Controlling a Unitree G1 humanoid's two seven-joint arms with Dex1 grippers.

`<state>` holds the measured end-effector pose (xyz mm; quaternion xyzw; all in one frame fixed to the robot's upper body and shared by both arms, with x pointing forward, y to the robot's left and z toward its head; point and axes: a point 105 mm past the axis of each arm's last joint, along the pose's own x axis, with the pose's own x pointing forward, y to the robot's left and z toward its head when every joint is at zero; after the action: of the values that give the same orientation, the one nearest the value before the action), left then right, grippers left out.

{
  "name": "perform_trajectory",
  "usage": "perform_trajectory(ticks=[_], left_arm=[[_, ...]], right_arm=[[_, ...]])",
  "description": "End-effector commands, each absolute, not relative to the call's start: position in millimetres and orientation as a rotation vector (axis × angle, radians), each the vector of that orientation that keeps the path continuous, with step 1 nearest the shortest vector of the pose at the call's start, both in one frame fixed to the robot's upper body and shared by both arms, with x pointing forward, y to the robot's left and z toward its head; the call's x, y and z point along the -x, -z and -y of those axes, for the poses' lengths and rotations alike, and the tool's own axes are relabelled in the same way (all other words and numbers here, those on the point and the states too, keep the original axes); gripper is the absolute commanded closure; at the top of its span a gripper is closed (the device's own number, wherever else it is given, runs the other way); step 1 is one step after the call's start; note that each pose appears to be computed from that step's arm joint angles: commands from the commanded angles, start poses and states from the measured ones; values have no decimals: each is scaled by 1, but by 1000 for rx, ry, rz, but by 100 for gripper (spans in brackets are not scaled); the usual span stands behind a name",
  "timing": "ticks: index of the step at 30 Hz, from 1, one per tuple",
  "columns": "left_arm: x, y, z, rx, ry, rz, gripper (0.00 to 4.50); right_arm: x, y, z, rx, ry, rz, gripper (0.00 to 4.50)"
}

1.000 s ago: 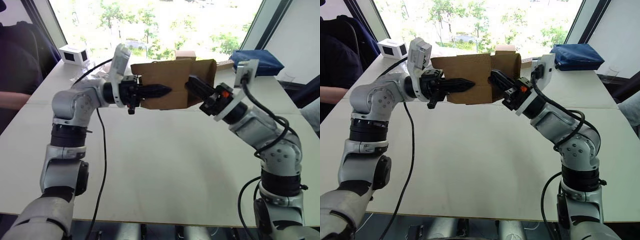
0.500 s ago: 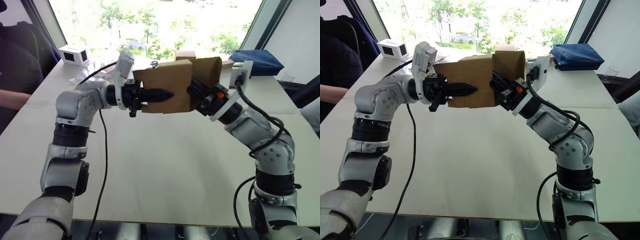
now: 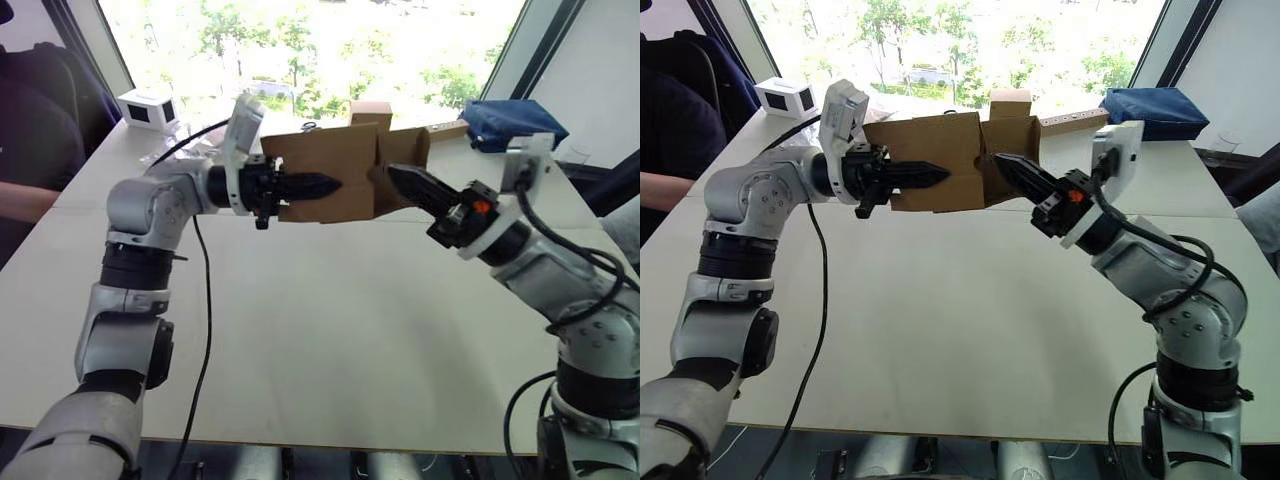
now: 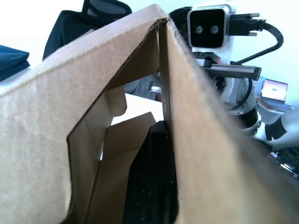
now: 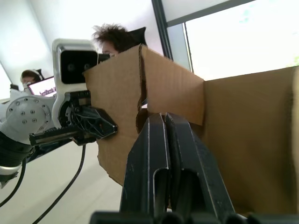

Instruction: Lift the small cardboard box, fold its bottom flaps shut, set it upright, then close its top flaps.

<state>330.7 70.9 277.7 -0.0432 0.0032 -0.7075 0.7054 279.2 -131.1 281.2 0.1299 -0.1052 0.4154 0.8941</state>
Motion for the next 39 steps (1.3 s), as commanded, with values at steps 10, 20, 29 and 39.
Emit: perform_trajectory(ticks=[10, 20, 29, 39], left_arm=[[-319, -298, -66, 46, 1633, 71, 450], [-310, -297, -63, 40, 1676, 54, 450], [-310, -291, -58, 38, 1684, 37, 450], [-305, -293, -53, 34, 1718, 39, 450]], right_arm=[[-263, -238, 144, -175, -820, 58, 444], [-276, -245, 134, -196, -813, 137, 444], [-270, -262, 115, -272, -902, 194, 444], [-268, -259, 98, -266, -983, 170, 444]])
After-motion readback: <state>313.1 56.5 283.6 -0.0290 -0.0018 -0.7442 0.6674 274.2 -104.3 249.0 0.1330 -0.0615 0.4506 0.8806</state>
